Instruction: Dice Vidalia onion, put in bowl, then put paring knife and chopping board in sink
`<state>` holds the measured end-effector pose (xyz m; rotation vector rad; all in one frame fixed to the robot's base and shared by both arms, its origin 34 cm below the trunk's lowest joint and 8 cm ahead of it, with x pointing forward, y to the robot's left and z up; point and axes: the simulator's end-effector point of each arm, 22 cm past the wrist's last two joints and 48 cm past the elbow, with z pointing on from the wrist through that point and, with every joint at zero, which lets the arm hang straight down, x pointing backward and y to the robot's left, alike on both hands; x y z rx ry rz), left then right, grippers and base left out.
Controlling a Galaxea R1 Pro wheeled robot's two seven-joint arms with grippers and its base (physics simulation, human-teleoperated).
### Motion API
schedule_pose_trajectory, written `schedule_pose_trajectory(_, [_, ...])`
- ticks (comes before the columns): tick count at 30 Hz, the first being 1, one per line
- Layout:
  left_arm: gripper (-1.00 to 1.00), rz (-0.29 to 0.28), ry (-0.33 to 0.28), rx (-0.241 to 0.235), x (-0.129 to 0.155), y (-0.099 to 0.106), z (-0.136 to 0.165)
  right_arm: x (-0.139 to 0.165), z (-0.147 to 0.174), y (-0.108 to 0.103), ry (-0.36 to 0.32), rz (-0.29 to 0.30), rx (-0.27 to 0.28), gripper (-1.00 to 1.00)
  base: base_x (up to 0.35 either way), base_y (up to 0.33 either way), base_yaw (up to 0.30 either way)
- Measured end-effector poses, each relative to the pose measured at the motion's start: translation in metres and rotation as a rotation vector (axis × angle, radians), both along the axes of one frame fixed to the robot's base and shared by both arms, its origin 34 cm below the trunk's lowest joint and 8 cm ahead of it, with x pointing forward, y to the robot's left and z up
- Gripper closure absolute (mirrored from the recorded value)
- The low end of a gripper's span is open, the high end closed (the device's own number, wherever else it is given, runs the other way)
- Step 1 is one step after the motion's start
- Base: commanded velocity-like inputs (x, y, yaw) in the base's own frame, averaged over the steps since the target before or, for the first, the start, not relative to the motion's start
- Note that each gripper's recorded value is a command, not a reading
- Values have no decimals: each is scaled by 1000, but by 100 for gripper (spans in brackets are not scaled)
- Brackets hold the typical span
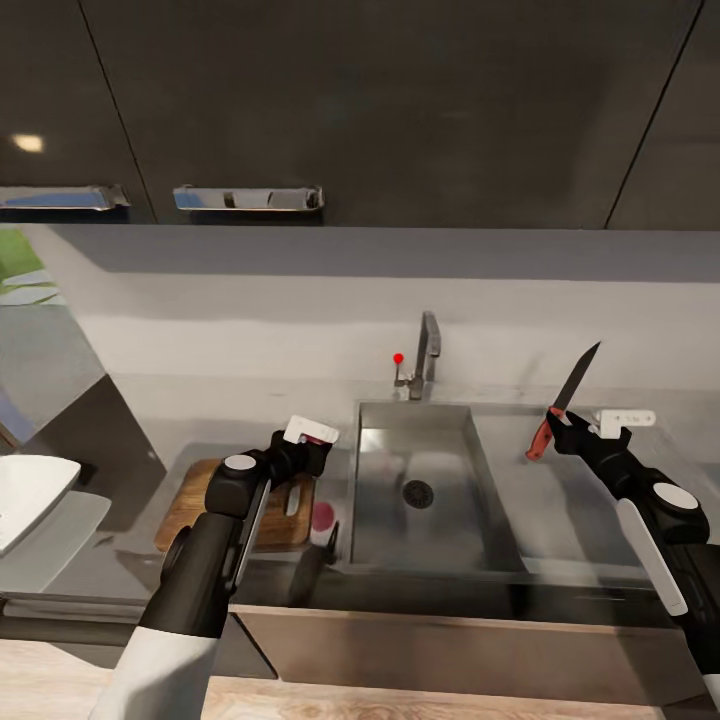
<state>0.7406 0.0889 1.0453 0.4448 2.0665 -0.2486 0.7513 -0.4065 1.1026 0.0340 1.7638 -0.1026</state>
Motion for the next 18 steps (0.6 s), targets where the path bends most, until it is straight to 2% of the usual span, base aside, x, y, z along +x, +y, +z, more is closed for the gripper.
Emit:
schedule_pose_trajectory(12, [100,-1,0,0,0,0,0,0,0,0,0,0,0,100,0,281,0])
schedule_pose_trajectory(18, [100,-1,-1,0,0,0,0,0,0,0,0,0,0,100,0,74,0])
